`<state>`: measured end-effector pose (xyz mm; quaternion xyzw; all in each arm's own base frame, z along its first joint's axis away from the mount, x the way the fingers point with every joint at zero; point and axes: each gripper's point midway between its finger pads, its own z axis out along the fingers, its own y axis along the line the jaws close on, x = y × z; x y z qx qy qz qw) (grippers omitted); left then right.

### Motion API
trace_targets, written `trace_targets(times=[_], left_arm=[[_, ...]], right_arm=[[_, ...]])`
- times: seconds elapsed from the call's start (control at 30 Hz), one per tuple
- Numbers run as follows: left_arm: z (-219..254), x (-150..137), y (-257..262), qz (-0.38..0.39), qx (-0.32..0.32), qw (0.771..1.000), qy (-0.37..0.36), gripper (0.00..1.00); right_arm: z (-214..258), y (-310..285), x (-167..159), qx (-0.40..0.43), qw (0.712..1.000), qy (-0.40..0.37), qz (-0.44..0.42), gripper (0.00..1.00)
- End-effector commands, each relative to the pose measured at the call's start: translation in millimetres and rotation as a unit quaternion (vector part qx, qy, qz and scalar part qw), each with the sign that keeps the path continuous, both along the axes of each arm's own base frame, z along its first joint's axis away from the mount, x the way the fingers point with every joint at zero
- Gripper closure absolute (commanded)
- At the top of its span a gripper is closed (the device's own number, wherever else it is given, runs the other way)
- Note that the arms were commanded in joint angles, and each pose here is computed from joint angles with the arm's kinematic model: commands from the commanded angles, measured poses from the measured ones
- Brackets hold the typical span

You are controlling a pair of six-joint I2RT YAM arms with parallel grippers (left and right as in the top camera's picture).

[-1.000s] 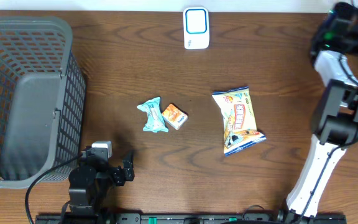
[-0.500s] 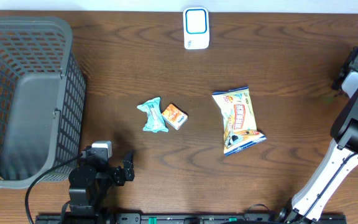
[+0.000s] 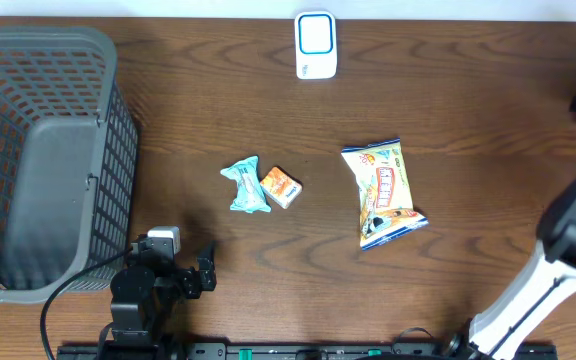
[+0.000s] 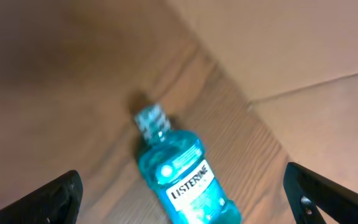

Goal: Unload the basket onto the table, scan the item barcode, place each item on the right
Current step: 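Move the bottle right and set it at the table's right edge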

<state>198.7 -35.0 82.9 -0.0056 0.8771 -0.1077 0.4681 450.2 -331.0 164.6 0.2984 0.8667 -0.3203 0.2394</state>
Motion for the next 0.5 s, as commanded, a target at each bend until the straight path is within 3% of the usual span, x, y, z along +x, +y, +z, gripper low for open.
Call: trace_targets(times=[0.0, 0.07, 0.17, 0.27, 0.37, 0.47], left_arm=[[-6.0, -1.2, -1.5, -0.001, -0.007, 1.0, 0.008, 0.02], [-6.0, -1.2, -1.5, -0.001, -0.007, 1.0, 0.008, 0.02], [-6.0, -1.2, -1.5, -0.001, -0.006, 1.0, 0.008, 0.02], [-6.0, -1.2, -1.5, -0.001, -0.007, 1.0, 0.008, 0.02], [-6.0, -1.2, -1.5, -0.001, -0.007, 1.0, 0.008, 0.02], [-6.0, -1.2, -1.5, -0.001, -0.007, 1.0, 0.008, 0.02]], right_arm=[[85.2, 56.6, 25.1, 0.076, 0.982, -0.141, 0.097, 0.01], [106.7, 113.2, 35.5, 0.162, 0.951, -0.182, 0.193, 0.01], [130.7, 218.7, 37.5, 0.315, 0.862, -0.214, 0.335, 0.01], [131.2, 312.4, 19.4, 0.45, 0.778, -0.181, 0.398, 0.01], [99.1, 373.9, 1.3, 0.475, 0.773, -0.093, 0.409, 0.01], [45.3, 407.4, -16.2, 0.397, 0.831, 0.021, 0.39, 0.01]])
